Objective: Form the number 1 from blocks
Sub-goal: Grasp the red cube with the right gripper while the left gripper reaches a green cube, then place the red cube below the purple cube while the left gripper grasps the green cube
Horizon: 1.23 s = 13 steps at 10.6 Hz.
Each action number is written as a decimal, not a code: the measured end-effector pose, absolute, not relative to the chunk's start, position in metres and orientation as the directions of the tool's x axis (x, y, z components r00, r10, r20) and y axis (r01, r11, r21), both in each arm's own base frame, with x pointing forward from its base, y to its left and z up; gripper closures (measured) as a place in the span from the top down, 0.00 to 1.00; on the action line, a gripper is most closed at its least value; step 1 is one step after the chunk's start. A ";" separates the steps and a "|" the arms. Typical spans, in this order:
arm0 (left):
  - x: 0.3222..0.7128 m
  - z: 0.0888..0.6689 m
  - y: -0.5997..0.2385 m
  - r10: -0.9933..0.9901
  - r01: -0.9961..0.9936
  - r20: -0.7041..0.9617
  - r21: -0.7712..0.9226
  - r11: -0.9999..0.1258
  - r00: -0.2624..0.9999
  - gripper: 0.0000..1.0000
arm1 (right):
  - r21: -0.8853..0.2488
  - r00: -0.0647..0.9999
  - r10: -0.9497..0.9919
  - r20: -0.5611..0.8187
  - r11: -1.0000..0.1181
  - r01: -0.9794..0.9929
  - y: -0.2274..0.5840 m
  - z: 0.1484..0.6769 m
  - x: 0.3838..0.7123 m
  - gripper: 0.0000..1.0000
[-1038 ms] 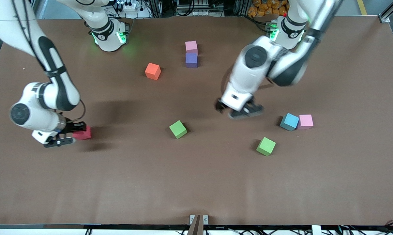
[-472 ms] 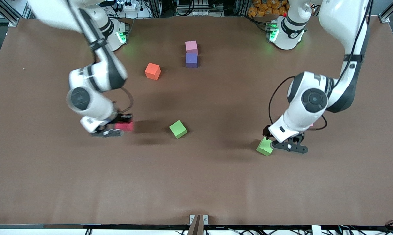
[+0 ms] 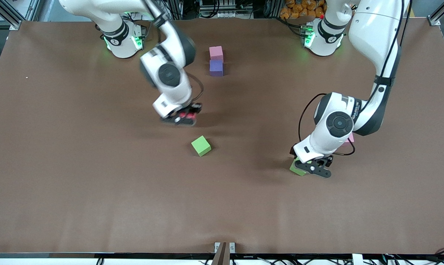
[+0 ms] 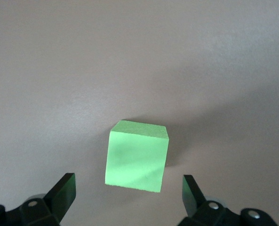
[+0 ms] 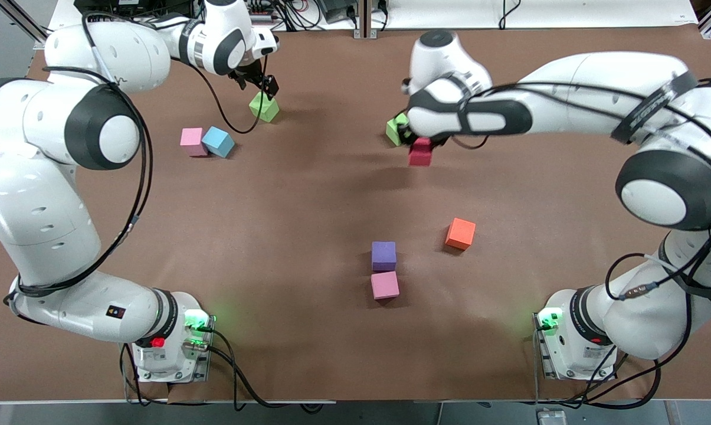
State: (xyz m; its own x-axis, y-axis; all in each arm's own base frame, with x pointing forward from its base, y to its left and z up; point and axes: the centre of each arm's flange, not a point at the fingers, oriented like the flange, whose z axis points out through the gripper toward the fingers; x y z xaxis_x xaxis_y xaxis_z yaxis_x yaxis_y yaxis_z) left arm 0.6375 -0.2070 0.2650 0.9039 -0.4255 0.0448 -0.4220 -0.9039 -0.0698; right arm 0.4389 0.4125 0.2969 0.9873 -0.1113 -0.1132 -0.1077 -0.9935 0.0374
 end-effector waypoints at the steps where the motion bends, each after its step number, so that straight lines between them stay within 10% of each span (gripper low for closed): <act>1: 0.639 0.259 -0.201 -0.456 -0.453 0.035 -0.072 -0.888 0.889 1.00 | 0.020 0.987 -0.117 -0.110 -0.993 -0.115 0.437 0.294 0.415 0.53; 6: 0.640 0.239 -0.193 -0.472 -0.471 0.012 -0.046 -0.881 0.881 1.00 | 0.006 0.988 -0.121 -0.092 -0.993 -0.121 0.510 0.265 0.302 0.53; 13: 0.638 0.212 -0.194 -0.440 -0.440 0.004 -0.003 -0.898 0.898 1.00 | 0.058 0.981 -0.163 -0.104 -0.986 -0.157 0.525 0.222 0.264 0.53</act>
State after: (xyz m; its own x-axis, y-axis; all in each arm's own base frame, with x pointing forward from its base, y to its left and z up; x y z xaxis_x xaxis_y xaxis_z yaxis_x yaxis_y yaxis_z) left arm 0.6378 -0.1941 0.2116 0.8978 -0.4405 0.0043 -0.4405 -0.8978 -0.0032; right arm 0.2645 0.5246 0.2218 0.9812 -0.1627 -0.1041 -0.1573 -0.9859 0.0577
